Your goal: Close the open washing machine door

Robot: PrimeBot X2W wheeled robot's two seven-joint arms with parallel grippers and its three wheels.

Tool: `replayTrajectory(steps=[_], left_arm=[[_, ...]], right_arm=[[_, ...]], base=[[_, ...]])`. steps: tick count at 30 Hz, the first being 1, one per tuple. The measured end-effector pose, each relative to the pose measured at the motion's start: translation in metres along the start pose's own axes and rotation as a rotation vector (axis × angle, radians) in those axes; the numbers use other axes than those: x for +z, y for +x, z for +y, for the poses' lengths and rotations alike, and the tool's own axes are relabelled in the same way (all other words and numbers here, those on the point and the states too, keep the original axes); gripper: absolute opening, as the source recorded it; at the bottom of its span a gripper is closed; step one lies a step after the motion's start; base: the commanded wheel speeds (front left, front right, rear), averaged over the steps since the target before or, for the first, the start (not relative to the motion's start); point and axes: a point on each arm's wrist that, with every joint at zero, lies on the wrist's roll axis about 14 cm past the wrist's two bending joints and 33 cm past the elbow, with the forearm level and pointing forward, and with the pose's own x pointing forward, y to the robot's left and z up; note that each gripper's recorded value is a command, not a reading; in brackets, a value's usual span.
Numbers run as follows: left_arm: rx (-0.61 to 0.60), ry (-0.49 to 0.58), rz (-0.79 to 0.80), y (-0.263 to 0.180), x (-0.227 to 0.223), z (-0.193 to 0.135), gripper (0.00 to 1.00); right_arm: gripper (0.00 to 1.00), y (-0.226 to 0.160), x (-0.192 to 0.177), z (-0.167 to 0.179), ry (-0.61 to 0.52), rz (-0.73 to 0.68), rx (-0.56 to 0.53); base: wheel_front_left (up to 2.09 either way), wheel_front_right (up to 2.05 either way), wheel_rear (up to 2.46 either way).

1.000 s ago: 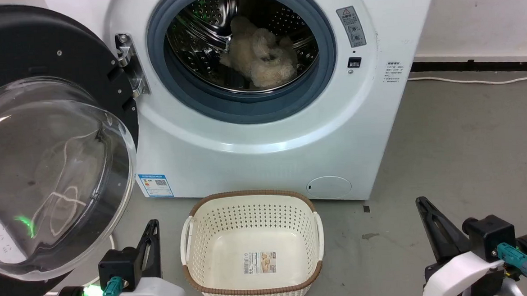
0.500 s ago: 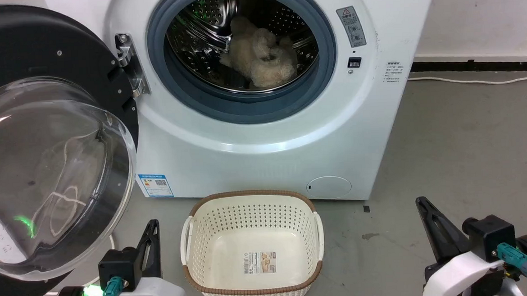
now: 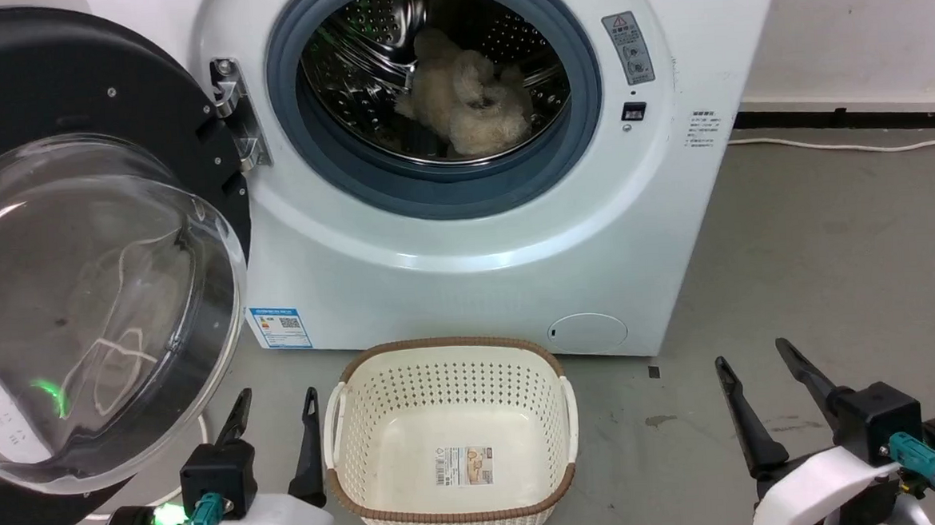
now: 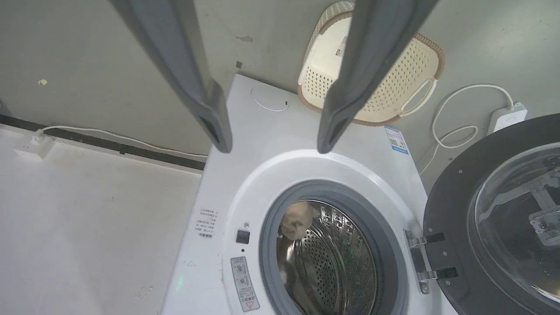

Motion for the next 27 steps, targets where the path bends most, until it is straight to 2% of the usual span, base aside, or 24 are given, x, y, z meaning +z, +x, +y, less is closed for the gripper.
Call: replayTrajectory(steps=[5,10,27], left_arm=[[0.021,0.001,-0.022,-0.006,0.004,0.007,1.00],[0.111,0.005,-0.054,-0.027,0.008,0.035,1.00],[0.219,0.012,-0.083,-0.050,0.011,0.063,1.00]], right_arm=[[1.00,0.005,0.004,0.008,0.003,-0.025,0.024],[1.00,0.018,0.001,0.051,0.006,-0.032,0.155],[1.00,0.032,-0.001,0.105,0.015,-0.045,0.321]], base=[[0.00,0.00,0.00],[0.00,0.00,0.00],[-0.01,-0.01,-0.01]])
